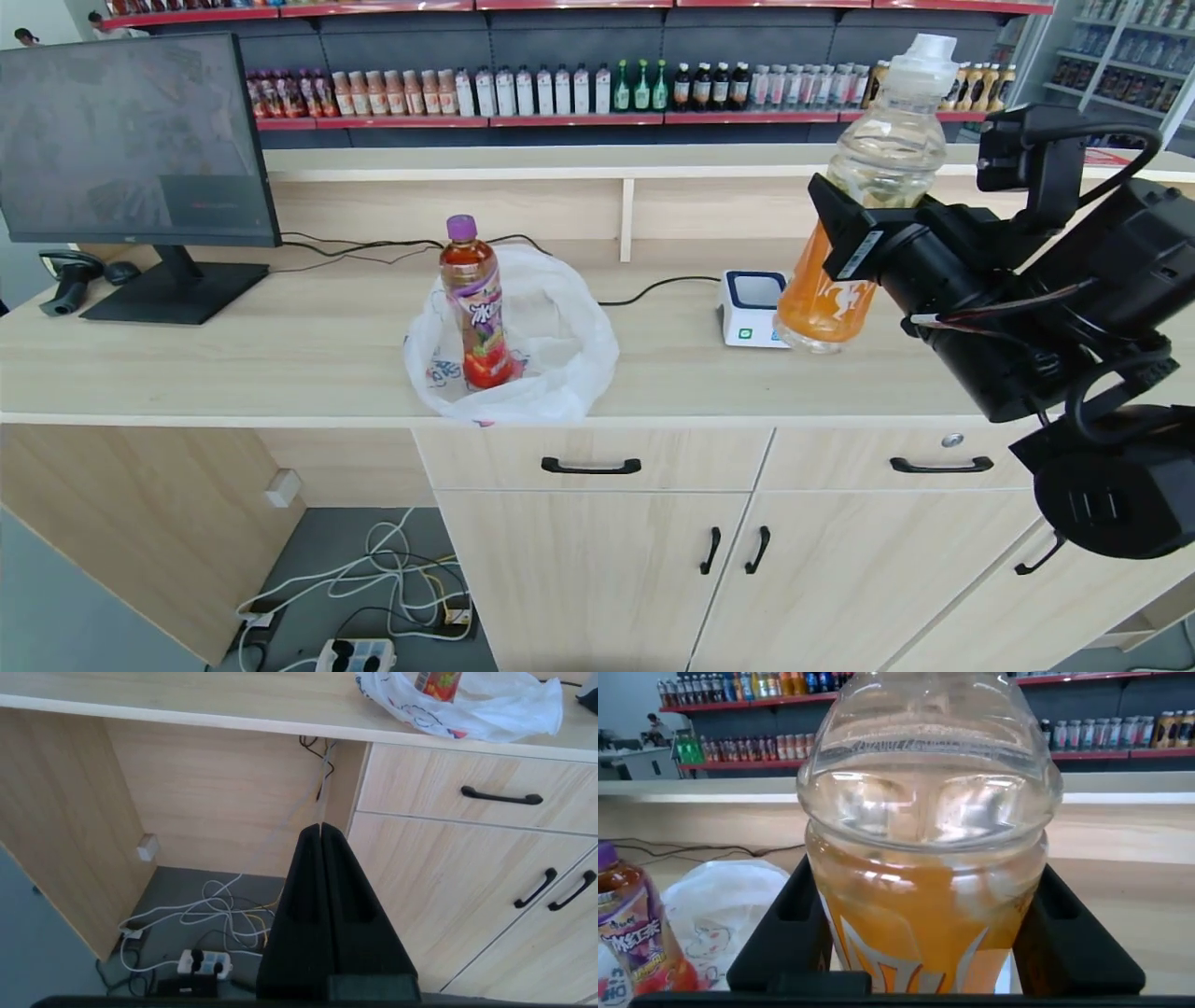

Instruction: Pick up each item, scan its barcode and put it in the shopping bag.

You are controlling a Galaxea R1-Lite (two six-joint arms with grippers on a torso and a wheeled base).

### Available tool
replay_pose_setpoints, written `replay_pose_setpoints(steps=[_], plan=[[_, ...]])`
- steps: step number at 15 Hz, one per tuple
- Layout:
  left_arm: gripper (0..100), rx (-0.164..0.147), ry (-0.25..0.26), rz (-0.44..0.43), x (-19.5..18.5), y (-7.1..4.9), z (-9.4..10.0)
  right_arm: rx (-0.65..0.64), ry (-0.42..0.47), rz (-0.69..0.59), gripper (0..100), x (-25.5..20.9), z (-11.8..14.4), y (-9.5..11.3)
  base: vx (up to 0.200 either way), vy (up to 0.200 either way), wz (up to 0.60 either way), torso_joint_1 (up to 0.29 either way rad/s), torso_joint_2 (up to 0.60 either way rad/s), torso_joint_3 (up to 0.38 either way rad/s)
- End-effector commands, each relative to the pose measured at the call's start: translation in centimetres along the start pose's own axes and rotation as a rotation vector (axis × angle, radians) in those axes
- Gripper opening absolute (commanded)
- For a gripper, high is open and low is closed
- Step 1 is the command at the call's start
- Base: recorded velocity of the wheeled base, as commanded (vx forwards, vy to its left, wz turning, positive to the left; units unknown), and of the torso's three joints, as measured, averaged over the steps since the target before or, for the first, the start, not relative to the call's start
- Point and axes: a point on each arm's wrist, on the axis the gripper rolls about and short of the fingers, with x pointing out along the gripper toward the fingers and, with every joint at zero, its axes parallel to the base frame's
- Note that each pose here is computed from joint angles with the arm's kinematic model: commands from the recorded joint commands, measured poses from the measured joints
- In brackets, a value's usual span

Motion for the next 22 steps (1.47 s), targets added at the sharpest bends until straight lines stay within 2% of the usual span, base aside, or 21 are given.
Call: replay_pose_setpoints(steps=[1, 3, 12, 22], plan=[[0, 0.0, 0.001, 0.002, 0.0, 0.0, 0.0, -0.001, 0.006, 0.002, 0, -0.1, -0.2, 0.0, 0.0, 0.2, 0.0, 0.007, 0.0, 0.002], [0, -0.002, 0.001, 0.002, 0.0, 0.0, 0.0, -0.003, 0.006, 0.0, 0, -0.1, -0.2, 0.0, 0.0, 0.2, 0.0, 0.0, 0.0, 0.005], [0, -0.014, -0.003, 0.004, 0.0, 0.0, 0.0, -0.003, 0.038, 0.028, 0, -0.2, -1.3, 0.5, 0.0, 0.0, 0.0, 0.0, 0.0, 0.0], [0, -0.014, -0.003, 0.004, 0.0, 0.0, 0.0, -0.005, 0.047, 0.047, 0, -0.3, -1.6, 0.5, 0.0, 0.0, 0.0, 0.017, -0.03, -0.015]])
